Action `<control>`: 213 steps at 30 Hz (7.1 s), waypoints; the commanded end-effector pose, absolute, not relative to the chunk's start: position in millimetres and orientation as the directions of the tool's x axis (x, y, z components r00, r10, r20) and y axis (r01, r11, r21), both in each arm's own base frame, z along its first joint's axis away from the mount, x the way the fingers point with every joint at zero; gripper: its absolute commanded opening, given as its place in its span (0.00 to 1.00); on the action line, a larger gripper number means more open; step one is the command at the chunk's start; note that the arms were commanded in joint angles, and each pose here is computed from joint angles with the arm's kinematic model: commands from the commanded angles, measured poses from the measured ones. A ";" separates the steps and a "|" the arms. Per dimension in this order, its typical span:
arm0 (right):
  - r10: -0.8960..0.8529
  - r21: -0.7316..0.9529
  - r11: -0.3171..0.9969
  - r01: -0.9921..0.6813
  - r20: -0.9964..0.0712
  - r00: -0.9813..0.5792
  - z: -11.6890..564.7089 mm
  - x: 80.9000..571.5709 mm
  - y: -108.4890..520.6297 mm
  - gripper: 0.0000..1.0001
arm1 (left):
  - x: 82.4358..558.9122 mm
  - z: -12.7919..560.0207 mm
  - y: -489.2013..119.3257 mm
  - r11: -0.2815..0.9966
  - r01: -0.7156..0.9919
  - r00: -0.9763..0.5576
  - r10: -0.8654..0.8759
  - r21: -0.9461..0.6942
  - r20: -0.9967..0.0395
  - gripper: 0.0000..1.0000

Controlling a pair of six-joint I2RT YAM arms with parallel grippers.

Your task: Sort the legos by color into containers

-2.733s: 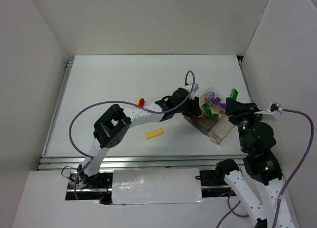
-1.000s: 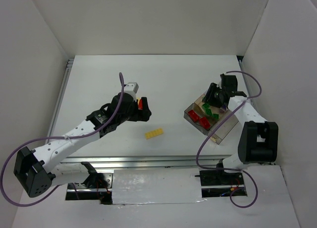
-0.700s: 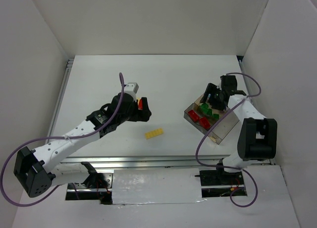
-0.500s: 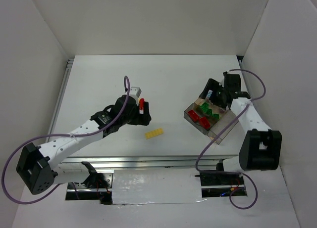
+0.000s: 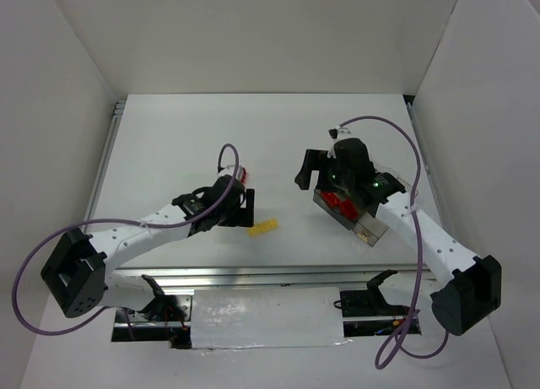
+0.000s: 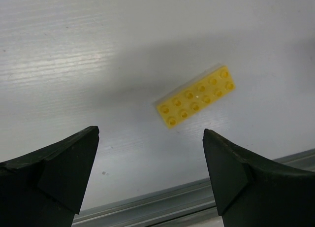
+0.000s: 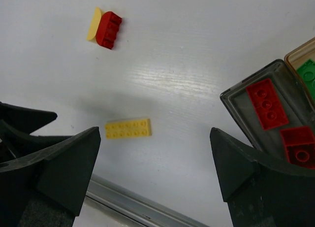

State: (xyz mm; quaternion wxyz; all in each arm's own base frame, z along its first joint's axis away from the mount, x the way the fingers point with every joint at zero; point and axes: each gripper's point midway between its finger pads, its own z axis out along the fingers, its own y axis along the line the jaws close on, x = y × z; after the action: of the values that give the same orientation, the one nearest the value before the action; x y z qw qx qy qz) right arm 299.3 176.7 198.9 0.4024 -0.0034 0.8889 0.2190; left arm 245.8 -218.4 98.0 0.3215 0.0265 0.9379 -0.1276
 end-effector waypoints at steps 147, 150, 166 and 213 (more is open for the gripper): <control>0.519 0.531 0.828 0.181 -0.603 -0.605 126.1 327.8 69.8 0.21 | 207.0 306.7 -289.0 0.386 0.801 -0.466 -0.078 -0.457 -0.882 0.00; 0.523 0.526 0.827 0.197 -0.592 -0.613 123.2 328.0 68.9 0.62 | 206.9 298.3 -294.5 0.365 0.802 -0.487 -0.062 -0.473 -0.871 0.00; 0.708 0.686 0.688 0.235 -0.706 -0.012 318.0 227.6 4.8 0.83 | 222.3 242.9 -400.7 0.307 0.796 -0.576 0.123 -0.521 -0.808 0.00; 0.665 0.652 0.732 -0.195 -0.747 -0.003 410.4 121.1 51.2 0.83 | 302.1 227.6 -598.8 0.377 0.828 -0.470 0.060 -0.416 -0.881 0.89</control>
State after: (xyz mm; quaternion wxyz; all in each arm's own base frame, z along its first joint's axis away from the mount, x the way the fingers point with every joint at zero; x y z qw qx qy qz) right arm 116.0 42.8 406.8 0.6792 0.2117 0.6327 0.3058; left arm 283.5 -627.0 130.9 0.3141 0.3303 0.7513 -0.4773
